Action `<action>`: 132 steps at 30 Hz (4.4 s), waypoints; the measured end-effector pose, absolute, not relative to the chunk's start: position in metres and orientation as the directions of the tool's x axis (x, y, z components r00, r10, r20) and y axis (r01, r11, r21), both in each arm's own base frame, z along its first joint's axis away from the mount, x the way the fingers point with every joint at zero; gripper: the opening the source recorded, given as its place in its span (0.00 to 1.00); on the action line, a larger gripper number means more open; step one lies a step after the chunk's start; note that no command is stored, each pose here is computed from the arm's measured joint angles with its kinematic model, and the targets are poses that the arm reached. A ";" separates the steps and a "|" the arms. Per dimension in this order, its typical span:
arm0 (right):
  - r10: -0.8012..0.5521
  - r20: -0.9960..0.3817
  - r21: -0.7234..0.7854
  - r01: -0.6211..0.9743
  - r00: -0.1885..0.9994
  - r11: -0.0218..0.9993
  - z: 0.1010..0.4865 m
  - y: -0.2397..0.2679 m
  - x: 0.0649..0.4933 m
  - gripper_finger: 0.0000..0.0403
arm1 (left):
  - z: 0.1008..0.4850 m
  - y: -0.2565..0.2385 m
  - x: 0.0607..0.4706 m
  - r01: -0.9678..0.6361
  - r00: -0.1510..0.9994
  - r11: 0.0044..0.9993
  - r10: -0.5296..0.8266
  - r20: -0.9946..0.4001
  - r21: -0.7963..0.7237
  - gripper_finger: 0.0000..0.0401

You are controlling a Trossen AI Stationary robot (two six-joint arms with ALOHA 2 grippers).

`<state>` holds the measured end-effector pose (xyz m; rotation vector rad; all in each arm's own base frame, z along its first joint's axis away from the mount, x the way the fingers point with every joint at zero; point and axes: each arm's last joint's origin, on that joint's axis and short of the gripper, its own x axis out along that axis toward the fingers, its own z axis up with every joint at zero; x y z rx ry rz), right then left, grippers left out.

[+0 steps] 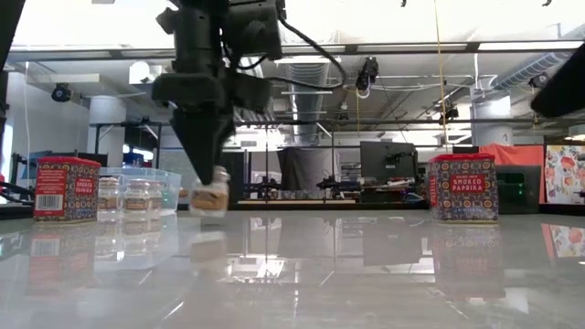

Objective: Sort spices by type
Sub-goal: Put the brown seasoning bottle into the transparent bin

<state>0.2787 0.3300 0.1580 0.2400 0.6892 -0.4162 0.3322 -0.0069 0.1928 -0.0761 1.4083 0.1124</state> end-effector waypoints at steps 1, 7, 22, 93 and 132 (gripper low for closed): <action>-0.286 -0.666 0.076 0.444 0.689 0.893 0.158 0.330 0.279 0.90 | 0.197 -0.004 0.328 -0.114 0.138 0.993 0.040 -0.990 0.024 0.40; -0.281 -0.680 0.073 0.444 0.677 0.893 0.166 0.321 0.293 0.90 | 0.238 0.023 0.297 -0.111 0.181 0.993 0.068 -0.981 0.048 0.41; -0.471 -0.630 -0.215 0.444 0.618 0.870 0.205 0.207 0.390 0.90 | 0.309 0.096 0.155 -0.358 0.240 0.920 0.255 -0.937 0.159 0.41; -0.386 -0.565 -0.073 0.422 0.729 0.904 0.224 0.141 0.253 0.90 | 0.210 0.195 0.120 -0.700 0.007 0.694 0.243 -0.970 0.169 0.40; -0.393 -0.564 -0.043 0.450 0.726 0.892 0.221 0.141 0.254 0.90 | 0.193 0.200 0.121 -0.676 -0.029 0.726 0.146 -0.989 0.127 0.45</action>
